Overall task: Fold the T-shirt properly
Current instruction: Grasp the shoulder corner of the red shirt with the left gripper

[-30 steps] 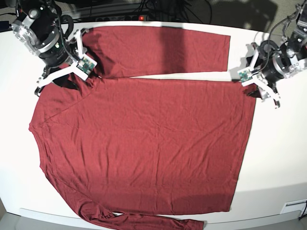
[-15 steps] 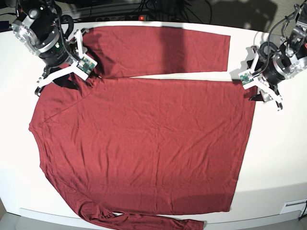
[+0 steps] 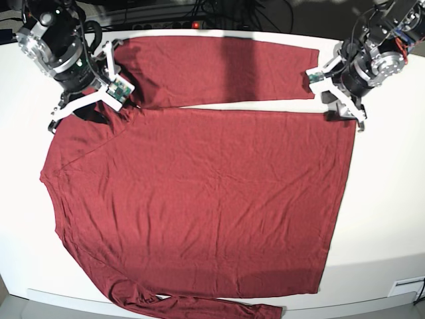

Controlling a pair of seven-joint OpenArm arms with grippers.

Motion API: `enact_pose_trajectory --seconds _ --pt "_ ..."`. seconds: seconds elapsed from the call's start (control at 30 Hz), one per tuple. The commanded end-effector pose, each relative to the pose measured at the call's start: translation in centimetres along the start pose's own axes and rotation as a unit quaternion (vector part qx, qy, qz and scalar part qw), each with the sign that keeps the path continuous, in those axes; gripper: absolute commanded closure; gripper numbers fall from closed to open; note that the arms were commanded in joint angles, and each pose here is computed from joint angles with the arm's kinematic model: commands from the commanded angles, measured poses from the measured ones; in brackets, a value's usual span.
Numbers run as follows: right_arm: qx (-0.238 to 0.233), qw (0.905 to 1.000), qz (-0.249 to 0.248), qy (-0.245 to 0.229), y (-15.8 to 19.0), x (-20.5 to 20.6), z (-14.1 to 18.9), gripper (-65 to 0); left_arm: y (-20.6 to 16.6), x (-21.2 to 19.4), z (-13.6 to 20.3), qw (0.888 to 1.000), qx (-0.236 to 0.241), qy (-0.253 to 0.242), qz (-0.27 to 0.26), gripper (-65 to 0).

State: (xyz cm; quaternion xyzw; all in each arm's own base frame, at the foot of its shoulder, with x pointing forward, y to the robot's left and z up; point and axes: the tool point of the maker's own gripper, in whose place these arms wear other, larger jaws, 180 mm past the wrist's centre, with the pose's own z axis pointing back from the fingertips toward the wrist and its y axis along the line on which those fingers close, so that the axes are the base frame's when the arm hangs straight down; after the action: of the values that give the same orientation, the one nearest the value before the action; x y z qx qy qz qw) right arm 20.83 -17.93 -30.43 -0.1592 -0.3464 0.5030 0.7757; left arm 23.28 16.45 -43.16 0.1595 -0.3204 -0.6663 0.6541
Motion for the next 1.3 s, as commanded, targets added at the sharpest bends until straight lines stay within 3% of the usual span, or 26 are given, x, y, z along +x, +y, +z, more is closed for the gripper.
enact_pose_trajectory --seconds 0.0,0.27,0.63,1.03,1.17,1.27 --pt "-0.012 0.9999 0.003 -0.01 -0.7 0.5 0.3 -19.7 0.5 -1.0 0.0 1.0 0.004 0.013 -0.004 -28.9" --pt "-0.011 0.9999 0.003 -0.009 -0.7 0.5 0.4 -19.7 -0.5 -4.7 -1.9 0.997 -0.006 0.071 0.014 -28.9" --pt "-0.011 0.9999 0.003 -0.007 -0.7 0.4 0.4 -19.7 0.1 -10.6 0.3 0.99 -0.019 0.138 -0.032 -28.9" --pt "-0.011 0.9999 0.003 -0.007 -0.7 0.4 0.4 -19.7 -1.3 -3.3 -2.2 0.999 -0.014 0.034 0.022 -28.9" --pt "-0.011 0.9999 0.003 -0.006 -0.7 0.4 0.4 -19.7 -1.5 -2.8 -2.5 0.999 -0.014 0.035 0.029 -28.9" --pt "-0.011 0.9999 0.003 -0.006 -0.7 0.4 0.4 -19.7 -1.7 -4.3 -2.3 0.996 -0.018 0.075 0.035 -28.9"
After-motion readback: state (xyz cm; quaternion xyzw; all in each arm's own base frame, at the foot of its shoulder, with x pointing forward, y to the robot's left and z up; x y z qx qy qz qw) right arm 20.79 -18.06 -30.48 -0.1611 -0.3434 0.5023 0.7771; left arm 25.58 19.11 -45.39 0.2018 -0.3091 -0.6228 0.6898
